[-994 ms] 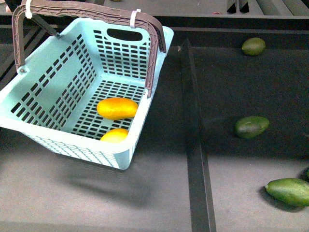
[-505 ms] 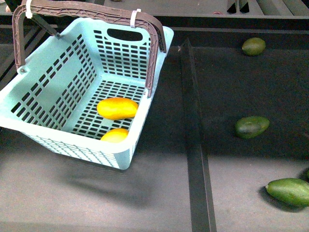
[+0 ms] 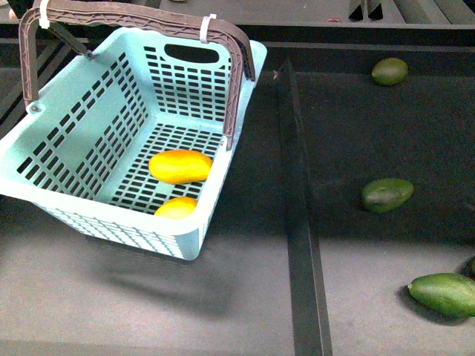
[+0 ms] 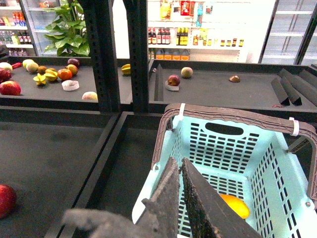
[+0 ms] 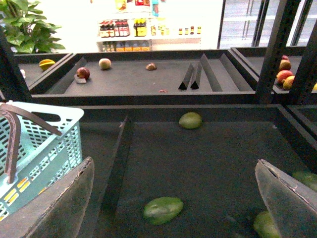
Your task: Pick lemon and mango into basket
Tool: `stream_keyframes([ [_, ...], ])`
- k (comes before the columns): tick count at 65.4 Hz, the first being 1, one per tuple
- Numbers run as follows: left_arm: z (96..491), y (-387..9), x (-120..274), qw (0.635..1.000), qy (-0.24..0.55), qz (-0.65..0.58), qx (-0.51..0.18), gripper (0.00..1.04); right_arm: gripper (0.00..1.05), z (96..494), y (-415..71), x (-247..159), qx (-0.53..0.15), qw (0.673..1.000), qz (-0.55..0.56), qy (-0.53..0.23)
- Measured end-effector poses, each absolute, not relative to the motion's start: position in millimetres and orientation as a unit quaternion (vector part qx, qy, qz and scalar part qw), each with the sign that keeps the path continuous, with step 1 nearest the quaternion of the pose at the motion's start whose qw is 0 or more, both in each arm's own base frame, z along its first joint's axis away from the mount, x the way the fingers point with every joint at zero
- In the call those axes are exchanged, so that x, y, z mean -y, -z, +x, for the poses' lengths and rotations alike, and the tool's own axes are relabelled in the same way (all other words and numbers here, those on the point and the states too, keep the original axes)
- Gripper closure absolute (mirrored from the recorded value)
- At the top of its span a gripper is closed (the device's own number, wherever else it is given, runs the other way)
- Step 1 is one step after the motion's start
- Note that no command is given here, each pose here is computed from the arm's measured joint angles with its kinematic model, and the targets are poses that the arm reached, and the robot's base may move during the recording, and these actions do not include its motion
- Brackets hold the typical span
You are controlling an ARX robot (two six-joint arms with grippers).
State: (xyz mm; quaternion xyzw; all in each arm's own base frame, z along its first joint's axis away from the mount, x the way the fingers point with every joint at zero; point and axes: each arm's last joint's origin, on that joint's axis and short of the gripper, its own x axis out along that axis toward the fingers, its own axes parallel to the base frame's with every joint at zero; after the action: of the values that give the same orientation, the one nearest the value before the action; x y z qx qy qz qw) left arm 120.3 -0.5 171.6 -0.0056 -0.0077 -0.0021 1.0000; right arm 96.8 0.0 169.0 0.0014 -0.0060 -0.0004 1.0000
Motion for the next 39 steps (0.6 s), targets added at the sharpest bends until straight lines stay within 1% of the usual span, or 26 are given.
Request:
stream_keyframes([
  [28,107.1,-171.0,0.5,1.0,0.002,-0.006,0.007,1.01,0.09,96.8,-169.0,0.0,0.006,1.0,0.001,0.0],
  [31,101.7,-166.7,0.4,1.0,0.002,-0.006,-0.009,1.01,0.09,96.8,-169.0,0.0,0.006,1.0,0.001,0.001],
  [39,97.3,-168.3,0.4,1.0,0.002,-0.005,0.005,1.01,0.09,96.8,-169.0,0.0,0.006,1.0,0.001,0.0],
])
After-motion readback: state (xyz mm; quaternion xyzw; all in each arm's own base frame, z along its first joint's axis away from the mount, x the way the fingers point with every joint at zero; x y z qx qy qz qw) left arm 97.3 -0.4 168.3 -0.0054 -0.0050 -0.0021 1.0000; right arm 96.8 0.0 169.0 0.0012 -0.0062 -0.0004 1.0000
